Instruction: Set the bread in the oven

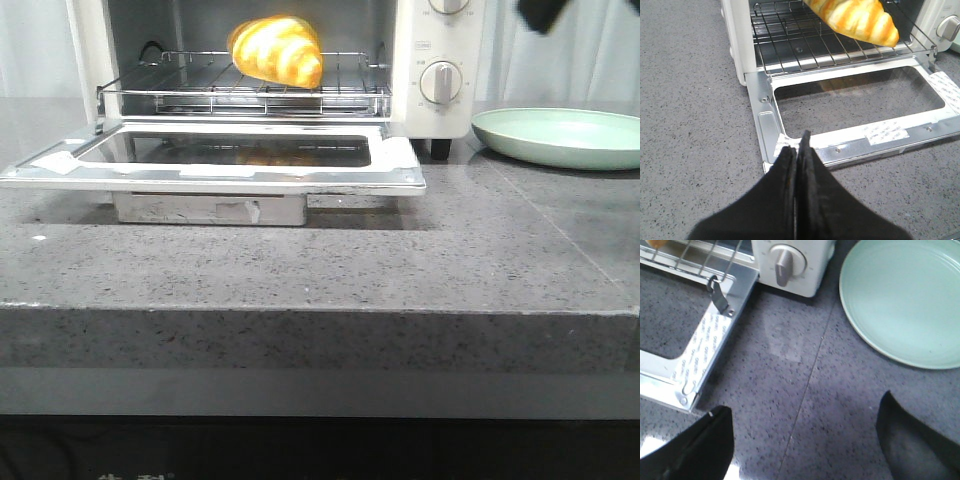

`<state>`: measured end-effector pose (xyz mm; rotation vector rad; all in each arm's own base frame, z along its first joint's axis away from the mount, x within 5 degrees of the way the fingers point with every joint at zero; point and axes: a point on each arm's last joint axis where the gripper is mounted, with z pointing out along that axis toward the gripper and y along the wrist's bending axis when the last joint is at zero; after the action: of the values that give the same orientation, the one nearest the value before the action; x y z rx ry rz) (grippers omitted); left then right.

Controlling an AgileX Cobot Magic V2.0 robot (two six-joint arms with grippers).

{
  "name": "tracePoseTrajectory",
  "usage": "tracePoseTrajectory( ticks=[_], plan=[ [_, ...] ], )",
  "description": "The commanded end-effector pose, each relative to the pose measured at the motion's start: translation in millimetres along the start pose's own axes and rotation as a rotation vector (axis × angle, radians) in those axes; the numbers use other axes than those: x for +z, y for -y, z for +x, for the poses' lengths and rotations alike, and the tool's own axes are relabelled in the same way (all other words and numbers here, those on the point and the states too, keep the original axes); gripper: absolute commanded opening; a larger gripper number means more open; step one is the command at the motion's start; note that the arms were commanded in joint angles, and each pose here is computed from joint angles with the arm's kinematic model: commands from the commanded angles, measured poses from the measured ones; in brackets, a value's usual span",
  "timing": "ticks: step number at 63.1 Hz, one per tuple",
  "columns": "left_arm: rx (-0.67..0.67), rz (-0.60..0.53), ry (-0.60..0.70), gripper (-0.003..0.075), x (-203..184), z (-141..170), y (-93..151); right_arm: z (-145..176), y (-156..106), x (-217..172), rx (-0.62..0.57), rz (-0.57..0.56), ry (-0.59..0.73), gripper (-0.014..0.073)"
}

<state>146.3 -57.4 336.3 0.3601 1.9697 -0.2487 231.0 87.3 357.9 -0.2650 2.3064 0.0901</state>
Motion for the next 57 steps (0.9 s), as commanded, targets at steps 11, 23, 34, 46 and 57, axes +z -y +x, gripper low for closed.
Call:
tracePoseTrajectory(
  ticks=[11, 23, 34, 46, 57],
  plan=[
    [-0.008, -0.001, 0.114, -0.0018, -5, -17, 0, 31, 11, -67, 0.052, -0.083, 0.204, 0.0594],
    [-0.008, -0.001, 0.112, -0.0018, -5, -16, 0, 56, 18, -96, 0.058, -0.091, 0.291, 0.0594],
    [-0.008, -0.001, 0.111, -0.0018, -5, -16, 0, 67, 22, -100, 0.04, -0.07, 0.301, 0.0594],
    [-0.008, -0.001, 0.111, -0.0018, -5, -16, 0, 68, 22, -100, 0.04, -0.068, 0.295, 0.0369],
    [-0.008, -0.001, 0.111, -0.0018, -5, -16, 0, 68, 22, -99, 0.04, -0.068, 0.295, 0.0046]
  ],
)
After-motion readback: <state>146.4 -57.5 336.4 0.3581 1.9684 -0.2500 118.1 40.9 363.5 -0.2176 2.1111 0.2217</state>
